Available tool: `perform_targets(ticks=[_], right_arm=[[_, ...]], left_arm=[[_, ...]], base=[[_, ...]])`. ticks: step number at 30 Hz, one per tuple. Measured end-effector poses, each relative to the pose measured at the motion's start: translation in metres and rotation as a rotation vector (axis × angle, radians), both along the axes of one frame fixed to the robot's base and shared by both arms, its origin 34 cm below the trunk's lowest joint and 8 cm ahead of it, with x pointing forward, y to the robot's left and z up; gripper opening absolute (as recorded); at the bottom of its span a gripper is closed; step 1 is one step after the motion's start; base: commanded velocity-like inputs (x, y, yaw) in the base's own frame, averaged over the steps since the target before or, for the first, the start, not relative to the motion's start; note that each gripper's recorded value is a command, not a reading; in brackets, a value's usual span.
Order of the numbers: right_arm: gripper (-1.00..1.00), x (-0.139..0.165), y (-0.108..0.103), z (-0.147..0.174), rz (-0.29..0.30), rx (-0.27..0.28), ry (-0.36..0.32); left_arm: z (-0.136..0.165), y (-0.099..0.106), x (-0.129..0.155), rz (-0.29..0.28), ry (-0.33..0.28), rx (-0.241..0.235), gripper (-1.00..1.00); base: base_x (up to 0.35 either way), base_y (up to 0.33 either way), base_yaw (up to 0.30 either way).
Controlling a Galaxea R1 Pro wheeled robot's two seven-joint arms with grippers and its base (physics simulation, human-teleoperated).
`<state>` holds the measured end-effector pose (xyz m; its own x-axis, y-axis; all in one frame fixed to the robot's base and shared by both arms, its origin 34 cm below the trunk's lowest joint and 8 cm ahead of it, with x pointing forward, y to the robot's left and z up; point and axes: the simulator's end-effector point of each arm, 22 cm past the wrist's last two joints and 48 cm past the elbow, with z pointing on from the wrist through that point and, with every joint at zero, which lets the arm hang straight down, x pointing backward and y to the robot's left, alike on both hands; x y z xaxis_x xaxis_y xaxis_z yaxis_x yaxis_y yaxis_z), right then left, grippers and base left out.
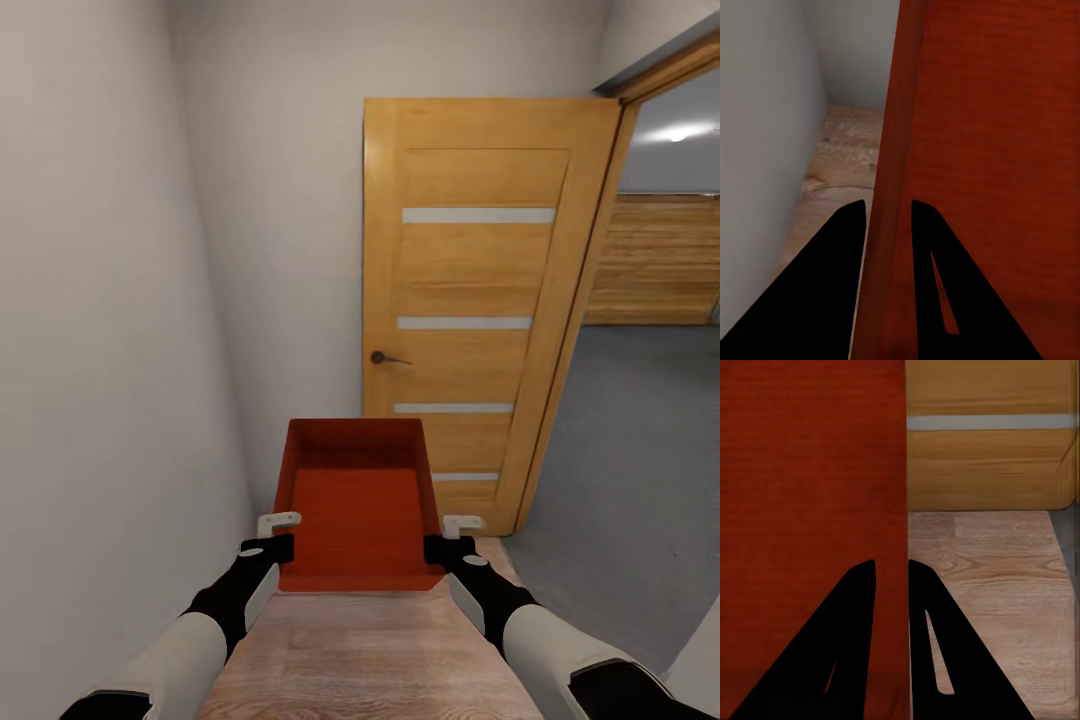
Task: Move the two storage containers from the living room to the garage. In the garage, place one container on the floor and stack the other container on top of it (either order is fine).
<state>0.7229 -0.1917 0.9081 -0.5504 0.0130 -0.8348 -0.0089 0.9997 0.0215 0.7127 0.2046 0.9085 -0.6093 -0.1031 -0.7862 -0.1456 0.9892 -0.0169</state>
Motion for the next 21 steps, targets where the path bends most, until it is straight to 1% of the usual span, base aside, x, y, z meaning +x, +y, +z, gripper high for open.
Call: perform_targets(ticks=[21], right_arm=[[-1.00,0.0006,-0.0004,0.0040,0.000,-0.001,-0.006]], left_arm=[[0.0037,-0.0004,0.0004,0.001,-0.006,-0.001,-1.00]], base=[[0.000,0.000,-0.271]])
